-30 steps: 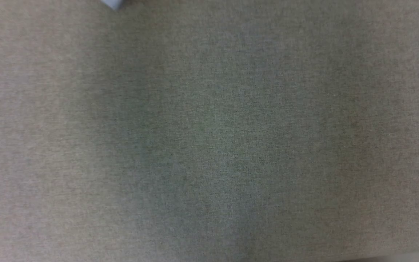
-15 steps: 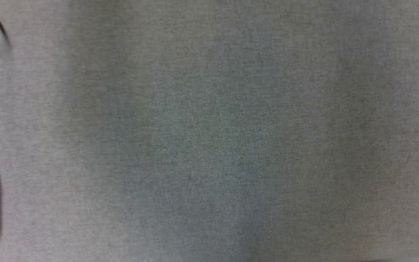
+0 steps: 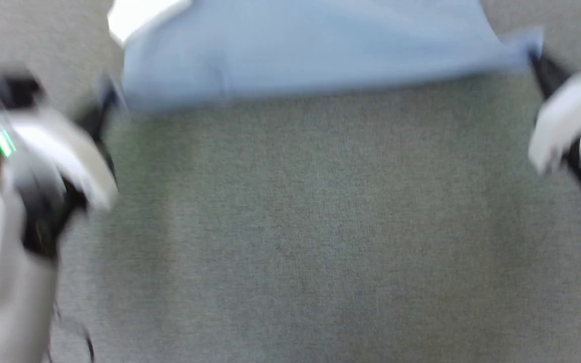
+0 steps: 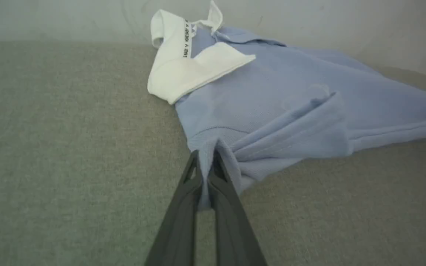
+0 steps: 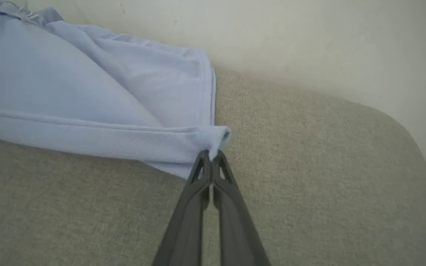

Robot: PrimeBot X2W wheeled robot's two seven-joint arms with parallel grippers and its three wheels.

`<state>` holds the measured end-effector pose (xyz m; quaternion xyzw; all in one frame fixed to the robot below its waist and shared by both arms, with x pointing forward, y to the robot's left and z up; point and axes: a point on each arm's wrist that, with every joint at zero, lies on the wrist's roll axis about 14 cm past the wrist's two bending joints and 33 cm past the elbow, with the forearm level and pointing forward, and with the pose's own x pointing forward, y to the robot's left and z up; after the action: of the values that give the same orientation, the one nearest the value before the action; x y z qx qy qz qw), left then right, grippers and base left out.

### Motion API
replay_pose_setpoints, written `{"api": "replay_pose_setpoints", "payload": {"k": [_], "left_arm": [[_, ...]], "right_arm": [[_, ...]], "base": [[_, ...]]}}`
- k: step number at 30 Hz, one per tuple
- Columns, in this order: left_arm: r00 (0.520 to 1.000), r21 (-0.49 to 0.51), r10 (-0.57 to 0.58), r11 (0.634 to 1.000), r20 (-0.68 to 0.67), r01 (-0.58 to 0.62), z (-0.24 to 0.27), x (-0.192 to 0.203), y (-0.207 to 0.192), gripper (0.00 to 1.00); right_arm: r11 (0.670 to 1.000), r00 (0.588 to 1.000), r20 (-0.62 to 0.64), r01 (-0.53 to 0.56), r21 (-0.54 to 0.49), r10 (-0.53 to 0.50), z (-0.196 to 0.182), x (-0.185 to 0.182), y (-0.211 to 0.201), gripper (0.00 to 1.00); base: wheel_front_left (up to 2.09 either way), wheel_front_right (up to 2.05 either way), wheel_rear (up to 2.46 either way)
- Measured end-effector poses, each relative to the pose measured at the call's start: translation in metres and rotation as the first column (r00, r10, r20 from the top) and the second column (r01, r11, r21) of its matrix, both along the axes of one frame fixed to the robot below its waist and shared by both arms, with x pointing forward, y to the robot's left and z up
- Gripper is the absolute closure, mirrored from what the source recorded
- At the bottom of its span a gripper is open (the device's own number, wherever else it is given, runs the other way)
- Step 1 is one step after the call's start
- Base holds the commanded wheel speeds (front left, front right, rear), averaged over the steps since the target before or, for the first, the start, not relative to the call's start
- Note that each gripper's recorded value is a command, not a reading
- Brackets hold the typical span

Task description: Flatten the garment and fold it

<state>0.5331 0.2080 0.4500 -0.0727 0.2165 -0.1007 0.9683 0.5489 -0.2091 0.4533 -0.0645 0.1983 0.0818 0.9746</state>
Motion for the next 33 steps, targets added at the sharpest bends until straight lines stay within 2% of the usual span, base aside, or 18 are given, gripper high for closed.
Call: {"api": "replay_pose_setpoints", "payload": {"k": [6,10,19,24,28,33], "left_arm": [[0.975,-0.056,-0.041,0.998,-0.218,0.030,-0.034,-0.102,-0.012,1.00],[0.949,-0.078,-0.053,0.996,-0.310,0.030,-0.046,-0.151,-0.018,1.00],[0.927,-0.075,0.042,0.994,-0.372,-0.075,-0.055,-0.207,-0.003,1.00],[0.915,-0.049,0.065,0.995,-0.398,-0.092,-0.065,-0.226,-0.001,1.00],[0.946,-0.048,0.063,0.995,-0.318,-0.083,-0.060,-0.220,-0.009,1.00],[0.992,-0.029,0.121,0.992,-0.028,-0.122,-0.030,-0.190,-0.017,1.00]], "right_arm": [[1.000,0.994,-0.104,0.019,0.001,-0.019,-0.020,-0.063,-0.009,1.00],[0.999,0.986,-0.163,0.035,-0.003,-0.035,-0.028,-0.095,-0.014,1.00],[0.990,0.921,-0.375,0.130,0.045,-0.104,-0.057,-0.175,-0.015,1.00],[0.982,0.894,-0.429,0.175,0.067,-0.130,-0.065,-0.203,-0.013,1.00],[0.976,0.928,-0.348,0.185,0.117,-0.134,-0.060,-0.199,-0.005,1.00],[0.977,0.984,-0.136,0.137,0.164,-0.115,-0.043,-0.183,0.006,1.00]], "base": [[0.00,0.00,0.00],[0.00,0.00,0.00],[0.00,0.00,0.00],[0.00,0.00,0.00],[0.00,0.00,0.00],[0.00,0.00,0.00]]}}
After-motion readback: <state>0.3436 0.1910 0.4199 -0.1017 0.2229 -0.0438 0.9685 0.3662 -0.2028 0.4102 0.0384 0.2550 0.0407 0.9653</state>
